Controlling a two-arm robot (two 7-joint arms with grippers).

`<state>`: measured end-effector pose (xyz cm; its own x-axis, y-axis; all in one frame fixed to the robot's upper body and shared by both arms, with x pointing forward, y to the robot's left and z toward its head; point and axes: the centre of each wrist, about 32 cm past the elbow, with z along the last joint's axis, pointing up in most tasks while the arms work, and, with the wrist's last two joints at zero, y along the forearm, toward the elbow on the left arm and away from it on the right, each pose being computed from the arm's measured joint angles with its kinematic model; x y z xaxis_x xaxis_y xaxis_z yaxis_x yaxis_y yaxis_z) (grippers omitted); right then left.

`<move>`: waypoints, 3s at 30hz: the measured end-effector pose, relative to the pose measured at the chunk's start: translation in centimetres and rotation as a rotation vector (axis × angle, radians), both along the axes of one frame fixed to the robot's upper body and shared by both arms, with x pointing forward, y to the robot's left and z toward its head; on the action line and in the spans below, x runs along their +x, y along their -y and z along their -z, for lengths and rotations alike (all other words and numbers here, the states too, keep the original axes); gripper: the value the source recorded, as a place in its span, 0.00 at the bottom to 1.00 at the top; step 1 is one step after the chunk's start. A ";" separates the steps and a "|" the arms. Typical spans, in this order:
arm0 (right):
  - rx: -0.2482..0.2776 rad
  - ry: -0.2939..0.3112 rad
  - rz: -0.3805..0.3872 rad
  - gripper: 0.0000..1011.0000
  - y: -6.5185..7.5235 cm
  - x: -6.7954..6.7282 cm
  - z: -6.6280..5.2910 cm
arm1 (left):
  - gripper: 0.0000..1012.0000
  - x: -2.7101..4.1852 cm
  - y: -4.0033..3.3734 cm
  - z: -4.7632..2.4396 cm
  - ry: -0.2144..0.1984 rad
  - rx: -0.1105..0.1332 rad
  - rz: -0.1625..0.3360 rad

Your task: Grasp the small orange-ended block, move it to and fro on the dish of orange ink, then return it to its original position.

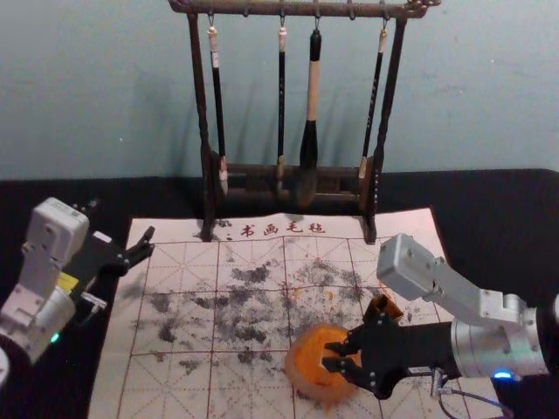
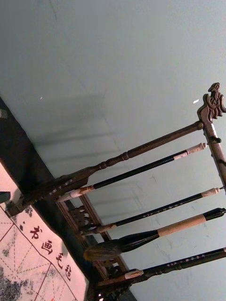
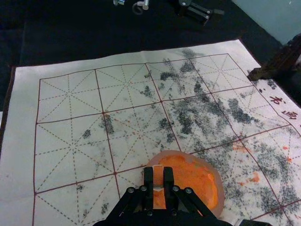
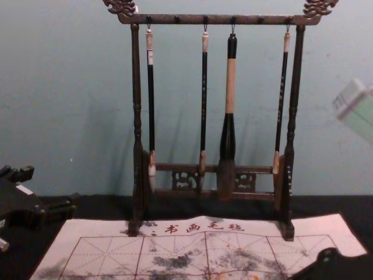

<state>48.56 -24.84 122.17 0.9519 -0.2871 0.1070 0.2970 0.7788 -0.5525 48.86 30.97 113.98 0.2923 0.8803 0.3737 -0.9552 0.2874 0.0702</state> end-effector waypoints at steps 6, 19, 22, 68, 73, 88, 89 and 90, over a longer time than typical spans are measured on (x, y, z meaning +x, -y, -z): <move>0.002 0.006 0.000 0.09 -0.2 0.4 0.0 | 0.99 0.00 0.00 0.00 0.000 0.000 0.000; -0.003 0.015 0.018 0.09 -0.4 1.5 0.1 | 0.99 0.00 0.00 0.00 0.000 0.000 0.000; -0.005 0.017 0.025 0.09 -0.4 1.7 0.2 | 0.99 0.00 0.00 0.00 0.000 0.000 0.000; -0.003 0.008 0.068 0.09 1.7 0.7 -0.4 | 0.99 0.00 0.00 0.00 0.000 0.000 0.000; -0.002 0.001 0.045 0.09 1.4 0.5 -0.3 | 0.99 0.00 0.00 0.00 0.000 0.000 0.000; -0.008 -0.002 0.015 0.09 0.6 0.7 -0.1 | 0.99 0.00 0.00 0.00 0.000 0.000 0.000; -0.008 -0.003 0.015 0.09 0.6 0.7 -0.1 | 0.99 0.00 0.00 0.00 0.000 0.000 0.000; -0.009 -0.003 0.015 0.09 0.5 0.8 0.0 | 0.99 0.00 0.00 0.00 0.000 0.000 0.000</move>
<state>49.32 -25.37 122.19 0.9478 -0.3006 0.1063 0.3068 0.7692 -0.5605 48.86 30.97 113.98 0.2923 0.8803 0.3737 -0.9552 0.2874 0.0703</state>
